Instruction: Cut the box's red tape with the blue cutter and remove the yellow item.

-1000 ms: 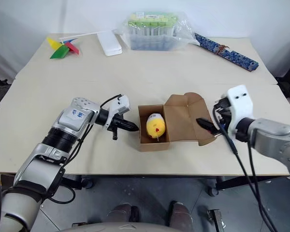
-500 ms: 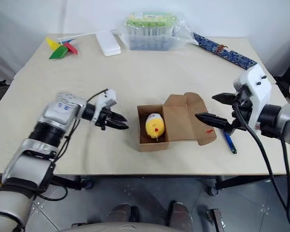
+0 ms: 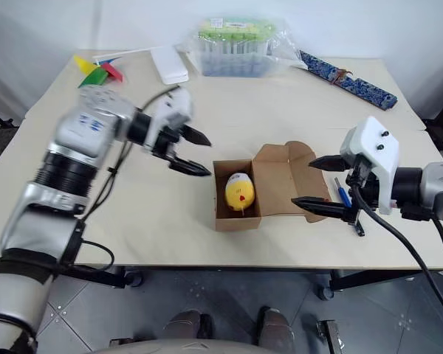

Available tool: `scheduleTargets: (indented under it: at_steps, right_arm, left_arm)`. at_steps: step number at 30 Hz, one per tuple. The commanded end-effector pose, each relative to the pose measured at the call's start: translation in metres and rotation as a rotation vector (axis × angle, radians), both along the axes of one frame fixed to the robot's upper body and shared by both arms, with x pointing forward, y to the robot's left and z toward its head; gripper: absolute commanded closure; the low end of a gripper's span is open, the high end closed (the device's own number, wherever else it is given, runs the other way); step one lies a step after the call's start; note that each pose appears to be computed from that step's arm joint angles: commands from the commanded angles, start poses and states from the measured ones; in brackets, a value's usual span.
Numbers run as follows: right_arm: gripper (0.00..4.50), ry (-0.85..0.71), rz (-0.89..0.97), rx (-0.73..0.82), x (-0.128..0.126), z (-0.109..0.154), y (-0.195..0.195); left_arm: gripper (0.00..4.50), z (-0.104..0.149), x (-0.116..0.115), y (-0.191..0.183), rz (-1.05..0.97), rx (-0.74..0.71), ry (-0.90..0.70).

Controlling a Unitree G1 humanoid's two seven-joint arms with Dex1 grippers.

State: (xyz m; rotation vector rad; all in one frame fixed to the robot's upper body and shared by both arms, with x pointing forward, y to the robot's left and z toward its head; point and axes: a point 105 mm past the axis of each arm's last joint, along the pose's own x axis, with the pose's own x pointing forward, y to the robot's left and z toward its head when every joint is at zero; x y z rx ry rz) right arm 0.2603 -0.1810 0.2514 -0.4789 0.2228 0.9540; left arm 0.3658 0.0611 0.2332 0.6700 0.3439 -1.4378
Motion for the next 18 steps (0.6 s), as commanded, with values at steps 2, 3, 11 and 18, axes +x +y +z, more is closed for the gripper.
scheduleTargets:
  at_steps: [2,3,11,18]
  right_arm:
    - [0.0,-0.018,0.039,-0.044,-0.008,0.001,0.009]
    - [0.0,-0.007,0.04,-0.055,-0.009,-0.001,0.01]
    - [0.0,-0.011,0.027,-0.045,-0.014,-0.003,0.018]
    - [0.0,0.006,0.009,-0.047,-0.017,-0.01,0.022]
  left_arm:
    - [0.02,0.001,-0.002,-0.014,-0.09,0.1,-0.08]
    - [0.02,-0.001,-0.002,-0.015,-0.097,0.115,-0.081]
    - [0.02,-0.021,0.002,-0.043,-0.193,0.212,-0.088]
    - [0.02,-0.041,0.0,-0.057,-0.249,0.267,-0.13]
